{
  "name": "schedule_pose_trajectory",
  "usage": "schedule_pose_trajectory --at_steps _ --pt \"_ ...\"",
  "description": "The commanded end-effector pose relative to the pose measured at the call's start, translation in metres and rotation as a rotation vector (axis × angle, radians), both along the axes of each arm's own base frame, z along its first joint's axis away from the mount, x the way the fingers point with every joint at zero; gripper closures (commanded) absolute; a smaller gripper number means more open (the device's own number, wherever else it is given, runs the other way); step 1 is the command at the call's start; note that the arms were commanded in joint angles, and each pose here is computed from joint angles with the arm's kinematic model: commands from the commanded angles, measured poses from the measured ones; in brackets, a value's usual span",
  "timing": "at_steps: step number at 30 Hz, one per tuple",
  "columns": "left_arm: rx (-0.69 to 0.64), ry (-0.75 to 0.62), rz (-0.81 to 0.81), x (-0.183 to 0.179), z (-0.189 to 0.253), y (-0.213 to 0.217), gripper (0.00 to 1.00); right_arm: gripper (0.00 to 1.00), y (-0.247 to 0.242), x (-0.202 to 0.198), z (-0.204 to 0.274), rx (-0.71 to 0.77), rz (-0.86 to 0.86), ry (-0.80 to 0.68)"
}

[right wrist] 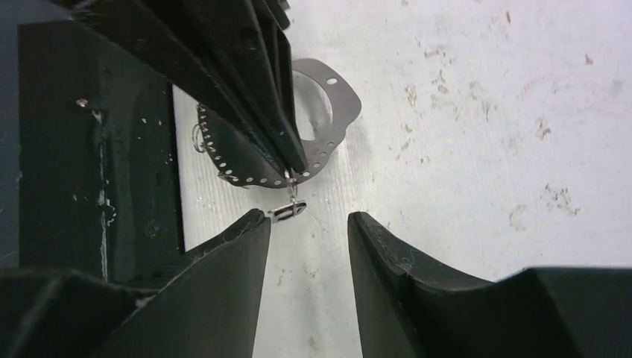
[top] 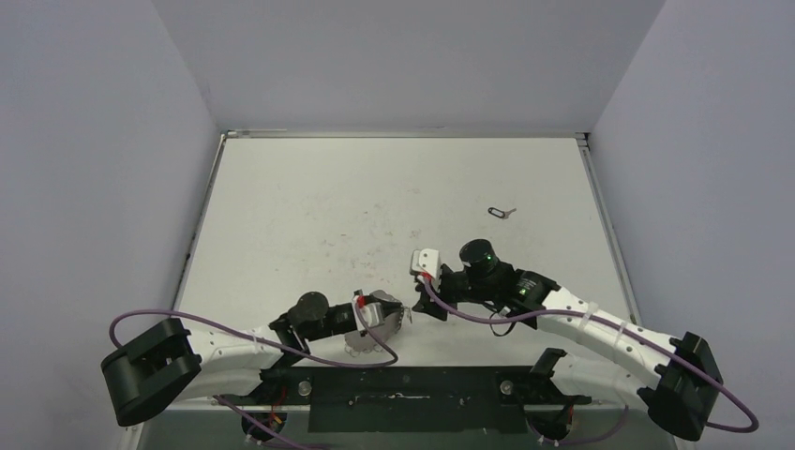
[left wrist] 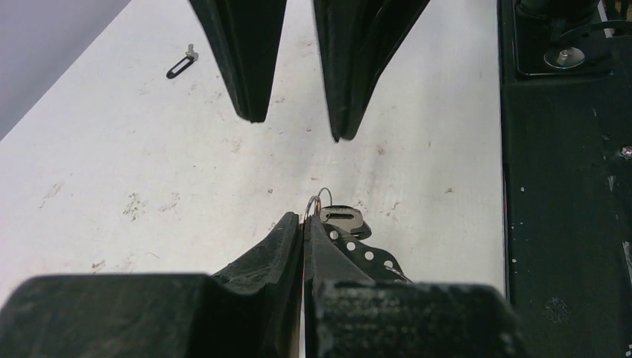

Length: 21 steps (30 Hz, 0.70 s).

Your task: Put the keys on the keyring

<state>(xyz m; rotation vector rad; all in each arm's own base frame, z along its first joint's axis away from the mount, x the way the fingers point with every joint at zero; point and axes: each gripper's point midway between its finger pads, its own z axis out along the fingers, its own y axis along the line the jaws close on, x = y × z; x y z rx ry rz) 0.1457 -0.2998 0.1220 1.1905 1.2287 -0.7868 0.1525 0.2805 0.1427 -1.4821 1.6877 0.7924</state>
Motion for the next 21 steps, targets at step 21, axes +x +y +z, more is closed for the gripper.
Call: schedule_pose_trajectory --at_steps 21 --pt "-0.253 -0.085 -0.009 -0.014 0.059 0.014 1.0 0.7 0.032 -0.009 0.03 0.285 0.164 -0.121"
